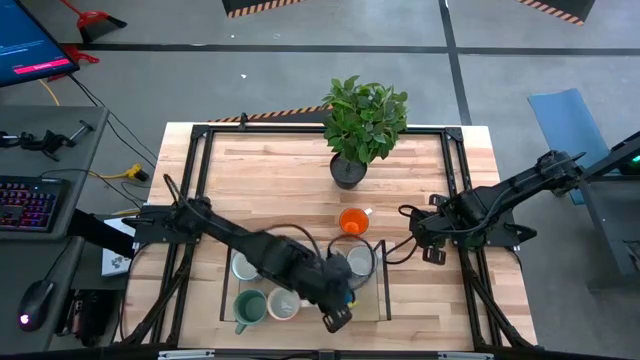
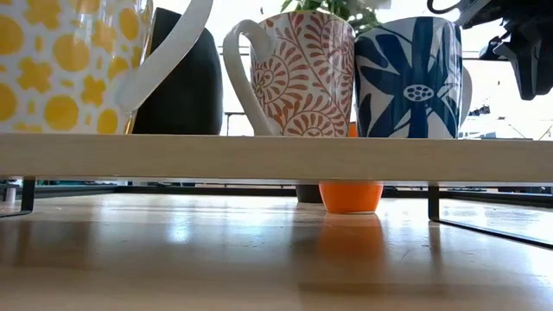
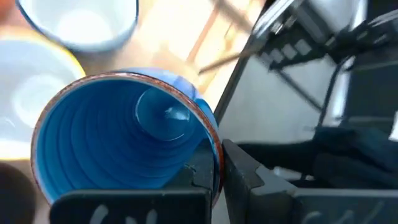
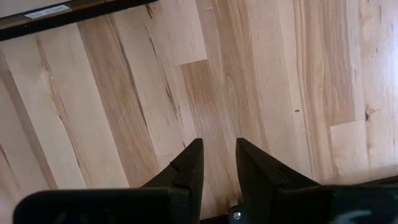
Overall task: Place coffee mugs
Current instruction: Put the blue mug on the shelf
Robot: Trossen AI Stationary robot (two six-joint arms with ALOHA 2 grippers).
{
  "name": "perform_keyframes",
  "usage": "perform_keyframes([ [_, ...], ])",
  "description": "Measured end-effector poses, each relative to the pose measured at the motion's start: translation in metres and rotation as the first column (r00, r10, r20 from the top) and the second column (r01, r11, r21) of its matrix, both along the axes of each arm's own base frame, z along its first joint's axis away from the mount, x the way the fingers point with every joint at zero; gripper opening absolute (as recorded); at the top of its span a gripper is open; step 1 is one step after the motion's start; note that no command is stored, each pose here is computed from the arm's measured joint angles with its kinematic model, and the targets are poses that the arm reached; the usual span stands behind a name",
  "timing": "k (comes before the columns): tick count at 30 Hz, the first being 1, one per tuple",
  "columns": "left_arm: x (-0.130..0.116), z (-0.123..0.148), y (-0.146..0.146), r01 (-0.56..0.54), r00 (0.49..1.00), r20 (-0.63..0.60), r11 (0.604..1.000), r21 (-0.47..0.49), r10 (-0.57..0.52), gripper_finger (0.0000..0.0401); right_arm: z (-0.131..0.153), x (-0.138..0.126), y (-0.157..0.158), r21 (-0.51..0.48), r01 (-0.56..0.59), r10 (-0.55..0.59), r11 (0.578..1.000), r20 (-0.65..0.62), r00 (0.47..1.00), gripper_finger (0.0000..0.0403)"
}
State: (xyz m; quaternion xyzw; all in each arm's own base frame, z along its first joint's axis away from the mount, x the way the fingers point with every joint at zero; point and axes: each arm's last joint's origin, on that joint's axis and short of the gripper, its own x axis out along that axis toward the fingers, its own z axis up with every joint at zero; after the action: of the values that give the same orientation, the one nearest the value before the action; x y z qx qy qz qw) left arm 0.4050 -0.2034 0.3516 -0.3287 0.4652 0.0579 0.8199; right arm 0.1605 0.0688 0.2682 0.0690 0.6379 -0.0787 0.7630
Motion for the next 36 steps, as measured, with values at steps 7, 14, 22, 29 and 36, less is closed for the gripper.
perform_keyframes([
  [7,-0.04,0.048,0.039,-0.12,0.992,0.055,0.974,0.19,0.111,0.0001,0.0,0.0,0.0,0.005,0.001,-0.001,1.0,-0.002,1.0,0.0071],
  [14,-0.058,0.049,0.091,-0.244,0.95,-0.09,0.894,0.375,0.298,0.0001,0.0,0.0,0.0,0.007,0.003,-0.003,1.0,0.001,1.0,0.0071],
  [22,-0.039,0.041,0.142,-0.232,0.943,-0.117,0.866,0.443,0.312,0.0001,0.0,0.002,0.001,0.021,0.03,-0.03,0.999,0.014,0.999,0.0071],
  [29,-0.035,0.018,0.16,-0.161,0.925,-0.239,0.874,0.459,0.296,0.0001,0.0,0.001,0.001,0.021,0.028,-0.029,0.999,0.013,1.0,0.0071],
  [36,-0.035,-0.013,0.159,-0.046,0.896,-0.368,0.874,0.484,0.25,0.0001,0.0,0.001,0.001,0.017,0.023,-0.023,1.0,0.014,1.0,0.0071],
])
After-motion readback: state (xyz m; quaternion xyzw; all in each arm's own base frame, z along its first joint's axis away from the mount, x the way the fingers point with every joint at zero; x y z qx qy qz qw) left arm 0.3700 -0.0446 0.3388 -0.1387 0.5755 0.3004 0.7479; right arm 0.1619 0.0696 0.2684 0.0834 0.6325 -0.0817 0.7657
